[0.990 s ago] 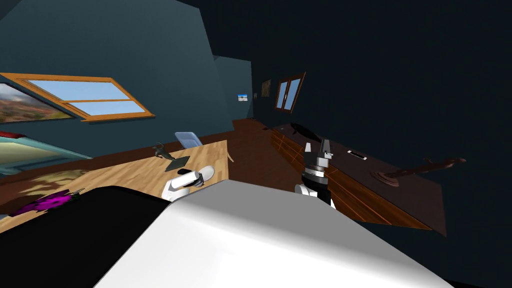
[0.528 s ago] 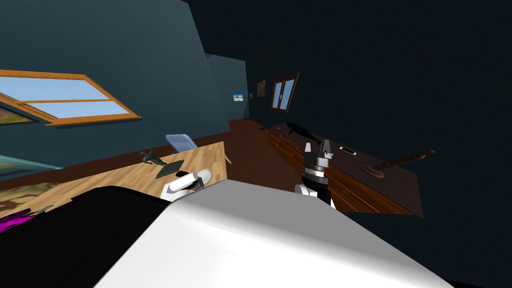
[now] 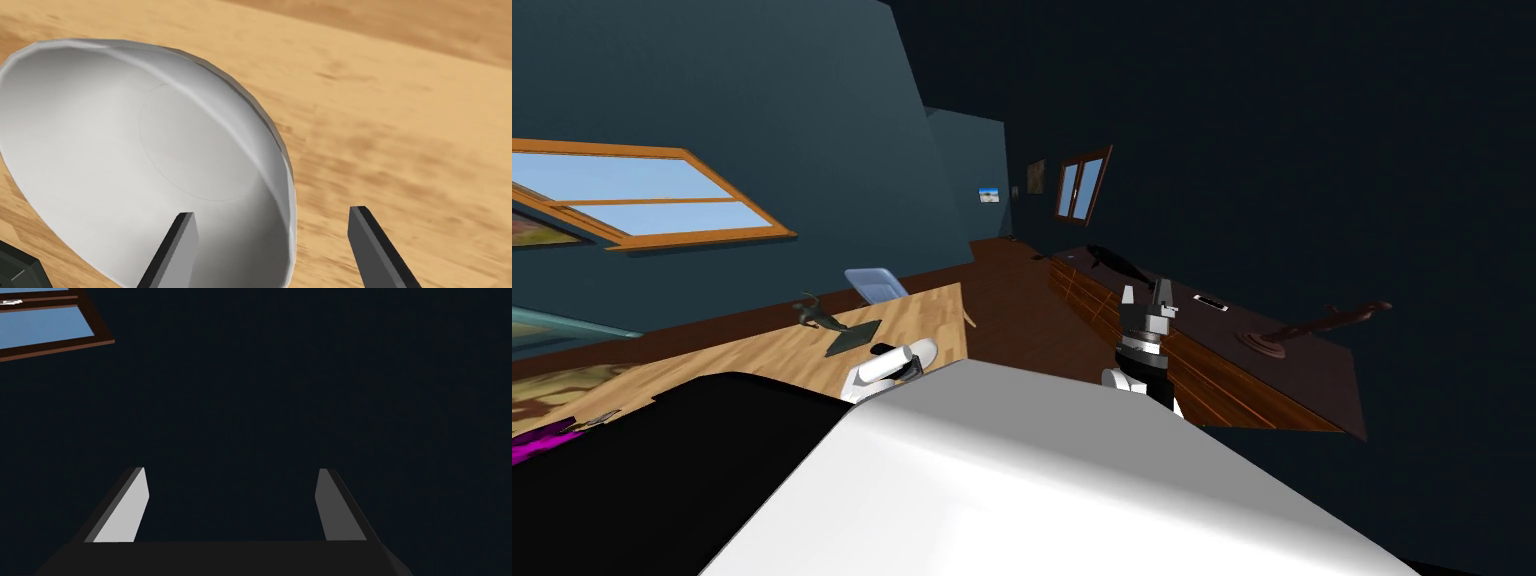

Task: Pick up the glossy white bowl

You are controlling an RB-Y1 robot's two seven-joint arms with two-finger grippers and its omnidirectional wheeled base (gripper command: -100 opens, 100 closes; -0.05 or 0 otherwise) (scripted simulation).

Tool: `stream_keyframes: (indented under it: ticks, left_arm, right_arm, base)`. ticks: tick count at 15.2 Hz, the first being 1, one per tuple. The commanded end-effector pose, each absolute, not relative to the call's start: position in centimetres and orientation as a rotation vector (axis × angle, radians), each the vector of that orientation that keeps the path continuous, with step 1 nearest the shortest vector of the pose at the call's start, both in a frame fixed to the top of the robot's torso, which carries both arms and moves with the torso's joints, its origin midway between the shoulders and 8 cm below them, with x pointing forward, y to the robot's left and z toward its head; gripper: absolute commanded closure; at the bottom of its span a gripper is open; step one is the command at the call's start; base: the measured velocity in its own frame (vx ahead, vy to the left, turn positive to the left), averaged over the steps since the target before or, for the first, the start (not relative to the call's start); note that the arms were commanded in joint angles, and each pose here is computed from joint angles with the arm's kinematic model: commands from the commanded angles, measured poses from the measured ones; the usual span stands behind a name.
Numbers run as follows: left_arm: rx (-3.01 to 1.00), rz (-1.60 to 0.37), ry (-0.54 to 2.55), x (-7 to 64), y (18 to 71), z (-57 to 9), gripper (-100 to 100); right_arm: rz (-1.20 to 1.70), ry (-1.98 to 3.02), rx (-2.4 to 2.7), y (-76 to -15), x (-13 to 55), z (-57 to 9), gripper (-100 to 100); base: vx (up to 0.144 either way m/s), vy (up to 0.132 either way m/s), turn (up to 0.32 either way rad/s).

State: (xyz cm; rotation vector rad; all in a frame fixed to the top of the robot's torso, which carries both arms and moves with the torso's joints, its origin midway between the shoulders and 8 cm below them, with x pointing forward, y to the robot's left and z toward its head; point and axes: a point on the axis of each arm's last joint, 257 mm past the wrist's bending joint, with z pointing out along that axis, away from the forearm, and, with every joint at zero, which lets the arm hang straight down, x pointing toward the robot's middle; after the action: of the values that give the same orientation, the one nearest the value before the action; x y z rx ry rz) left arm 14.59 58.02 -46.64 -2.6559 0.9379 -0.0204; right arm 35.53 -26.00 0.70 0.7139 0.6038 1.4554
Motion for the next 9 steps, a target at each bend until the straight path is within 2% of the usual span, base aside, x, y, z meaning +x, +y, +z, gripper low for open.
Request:
stream_keyframes:
  ticks: [1,5,9]
  left_arm:
    - [-2.656,-0.02,0.938,14.6,58.0,-46.6,100]
    - [-2.659,-0.019,0.934,14.4,58.2,-45.9,100]
    - [-2.659,-0.019,0.93,14.3,58.3,-45.4,100]
  right_arm:
    - [1.455,0.604,0.714,-26.0,35.5,0.7,0]
    - [1.455,0.604,0.714,-26.0,35.5,0.7,0]
    - [1.456,0.604,0.714,-26.0,35.5,0.7,0]
  base:
    - [0.0,0.0,0.0]
    - [-0.002,-0.005,-0.003]
    - [-0.01,-0.029,-0.024]
